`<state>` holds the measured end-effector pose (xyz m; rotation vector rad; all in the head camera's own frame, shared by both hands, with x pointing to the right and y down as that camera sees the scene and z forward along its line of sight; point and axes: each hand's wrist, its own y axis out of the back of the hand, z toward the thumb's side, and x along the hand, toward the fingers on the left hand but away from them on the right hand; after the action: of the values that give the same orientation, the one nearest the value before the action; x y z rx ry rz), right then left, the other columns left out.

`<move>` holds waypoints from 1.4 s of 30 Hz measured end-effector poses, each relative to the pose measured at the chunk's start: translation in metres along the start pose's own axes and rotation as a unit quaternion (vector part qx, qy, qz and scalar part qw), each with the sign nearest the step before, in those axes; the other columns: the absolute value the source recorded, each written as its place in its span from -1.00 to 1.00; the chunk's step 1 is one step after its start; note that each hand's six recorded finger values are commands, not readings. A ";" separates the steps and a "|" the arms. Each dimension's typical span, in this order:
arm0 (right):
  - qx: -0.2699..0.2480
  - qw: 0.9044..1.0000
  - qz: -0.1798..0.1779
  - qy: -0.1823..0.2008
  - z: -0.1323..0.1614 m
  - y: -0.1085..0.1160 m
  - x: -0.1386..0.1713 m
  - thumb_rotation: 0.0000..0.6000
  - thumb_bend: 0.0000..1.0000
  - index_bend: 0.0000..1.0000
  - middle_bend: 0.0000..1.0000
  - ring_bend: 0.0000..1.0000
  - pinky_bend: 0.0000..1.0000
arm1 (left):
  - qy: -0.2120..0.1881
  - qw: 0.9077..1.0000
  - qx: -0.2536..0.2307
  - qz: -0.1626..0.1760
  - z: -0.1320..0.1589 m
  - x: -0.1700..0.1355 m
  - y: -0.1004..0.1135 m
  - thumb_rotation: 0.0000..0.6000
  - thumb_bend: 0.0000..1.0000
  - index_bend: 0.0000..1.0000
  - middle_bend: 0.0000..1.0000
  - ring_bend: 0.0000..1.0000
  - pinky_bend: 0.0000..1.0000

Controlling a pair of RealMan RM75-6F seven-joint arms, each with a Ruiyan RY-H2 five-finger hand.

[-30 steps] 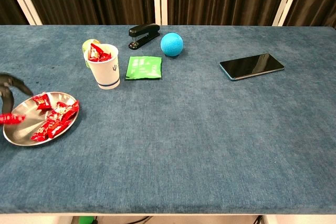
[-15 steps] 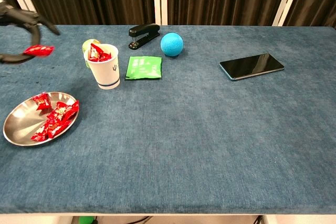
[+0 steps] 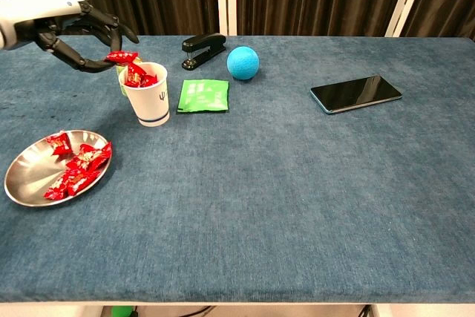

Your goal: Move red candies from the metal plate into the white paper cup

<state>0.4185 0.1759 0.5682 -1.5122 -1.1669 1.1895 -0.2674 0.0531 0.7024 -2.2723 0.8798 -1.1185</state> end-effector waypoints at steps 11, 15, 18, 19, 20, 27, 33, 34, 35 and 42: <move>-0.001 1.000 0.001 -0.002 -0.002 -0.002 -0.001 1.00 -0.32 -1.00 -1.00 -1.00 -1.00 | 0.008 1.000 0.026 0.006 -0.005 0.012 -0.010 1.00 -0.29 0.02 -0.54 -0.83 -0.59; 0.000 1.000 0.001 -0.003 -0.002 -0.001 -0.001 1.00 -0.32 -1.00 -1.00 -1.00 -1.00 | 0.005 1.000 0.026 0.007 -0.004 0.012 -0.011 1.00 -0.30 -0.13 -0.54 -0.83 -0.59; 0.000 1.000 0.002 -0.003 -0.002 -0.002 -0.001 1.00 -0.32 -1.00 -1.00 -1.00 -1.00 | 0.001 1.000 0.026 0.009 -0.003 0.011 -0.011 1.00 -0.30 -0.31 -0.54 -0.83 -0.59; -0.001 1.000 0.002 -0.002 -0.001 -0.002 -0.001 1.00 -0.33 -1.00 -1.00 -1.00 -1.00 | 0.001 1.000 0.026 0.011 -0.003 0.010 -0.010 1.00 -0.30 -0.34 -0.54 -0.83 -0.59; -0.001 1.000 0.002 -0.002 -0.001 -0.002 -0.001 1.00 -0.33 -1.00 -1.00 -1.00 -1.00 | 0.001 1.000 0.026 0.011 -0.003 0.010 -0.009 1.00 -0.30 -0.35 -0.54 -0.83 -0.59; -0.001 1.000 -0.001 -0.002 -0.001 0.000 -0.001 1.00 -0.32 -1.00 -1.00 -1.00 -1.00 | -0.003 0.999 0.023 0.030 -0.003 0.001 0.002 1.00 -0.30 -0.39 -0.54 -0.83 -0.59; -0.001 1.000 -0.003 -0.002 -0.002 0.001 0.000 1.00 -0.32 -1.00 -1.00 -1.00 -1.00 | -0.007 0.997 0.018 0.075 -0.009 -0.031 0.028 1.00 -0.30 -0.38 -0.54 -0.83 -0.59; -0.001 1.000 -0.003 -0.002 -0.002 0.001 0.000 1.00 -0.32 -1.00 -1.00 -1.00 -1.00 | -0.006 0.996 0.018 0.083 -0.010 -0.038 0.031 1.00 -0.30 -0.37 -0.53 -0.83 -0.59; -0.001 1.000 -0.002 -0.003 -0.002 0.001 0.000 1.00 -0.32 -1.00 -1.00 -1.00 -1.00 | -0.004 0.996 0.018 0.090 -0.013 -0.046 0.034 1.00 -0.31 -0.37 -0.53 -0.82 -0.59; 0.008 1.000 0.007 -0.008 -0.008 -0.003 0.005 1.00 -0.33 -1.00 -1.00 -1.00 -1.00 | 0.032 0.988 0.038 0.145 -0.039 -0.124 0.039 1.00 -0.42 -0.38 -0.51 -0.79 -0.58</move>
<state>0.4263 0.1803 0.5716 -1.5037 -1.1568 1.2186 -0.3700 0.1104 0.6347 -1.9789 1.1290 -1.0767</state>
